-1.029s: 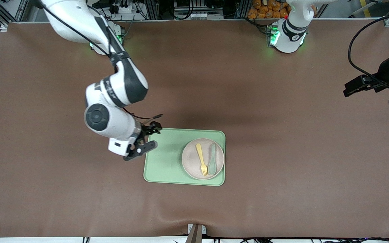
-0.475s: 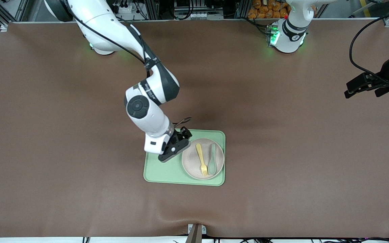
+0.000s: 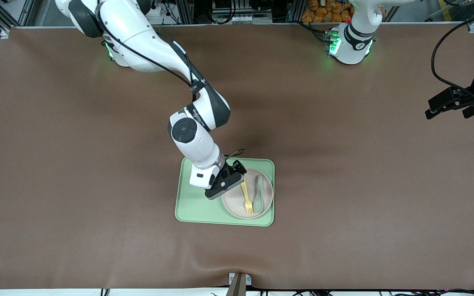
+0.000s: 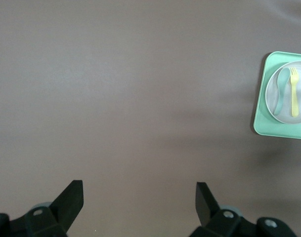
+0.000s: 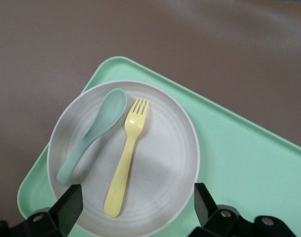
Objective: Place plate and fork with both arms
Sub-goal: 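Move the right gripper over the yellow fork on the plate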
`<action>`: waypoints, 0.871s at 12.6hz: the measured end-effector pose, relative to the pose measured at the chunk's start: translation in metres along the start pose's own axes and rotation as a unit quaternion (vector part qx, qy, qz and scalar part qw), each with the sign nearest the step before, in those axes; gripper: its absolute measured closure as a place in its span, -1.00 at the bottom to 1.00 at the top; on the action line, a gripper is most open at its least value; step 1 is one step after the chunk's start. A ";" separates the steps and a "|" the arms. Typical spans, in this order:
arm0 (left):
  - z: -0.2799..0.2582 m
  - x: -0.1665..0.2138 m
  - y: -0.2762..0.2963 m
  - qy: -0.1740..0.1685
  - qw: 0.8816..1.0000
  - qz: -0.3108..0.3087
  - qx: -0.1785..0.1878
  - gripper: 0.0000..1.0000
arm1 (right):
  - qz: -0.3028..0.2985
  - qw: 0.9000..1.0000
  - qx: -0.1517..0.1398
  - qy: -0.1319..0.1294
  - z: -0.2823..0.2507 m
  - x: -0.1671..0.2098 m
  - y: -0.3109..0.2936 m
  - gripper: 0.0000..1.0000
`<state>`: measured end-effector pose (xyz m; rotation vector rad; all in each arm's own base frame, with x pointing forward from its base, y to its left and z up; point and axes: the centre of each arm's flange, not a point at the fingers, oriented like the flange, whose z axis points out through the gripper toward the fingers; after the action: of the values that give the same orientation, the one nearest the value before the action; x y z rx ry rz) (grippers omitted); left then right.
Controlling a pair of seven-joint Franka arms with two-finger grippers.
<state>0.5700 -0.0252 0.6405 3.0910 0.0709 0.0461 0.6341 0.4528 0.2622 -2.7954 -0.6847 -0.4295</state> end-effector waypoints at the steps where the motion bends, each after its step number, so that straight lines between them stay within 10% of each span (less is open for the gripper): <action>1: 0.000 0.001 -0.001 0.002 1.000 -0.001 0.000 -1.00 | 0.000 1.000 -0.001 -0.006 0.009 -0.004 -0.002 -1.00; 11: -0.001 0.001 -0.012 0.003 1.000 -0.011 -0.001 -1.00 | 0.023 0.999 -0.004 0.034 0.053 -0.019 -0.015 -1.00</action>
<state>0.5707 -0.0129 0.6410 3.0871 0.1044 0.0542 0.6227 0.4729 0.2092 -2.7835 -0.6028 -0.5176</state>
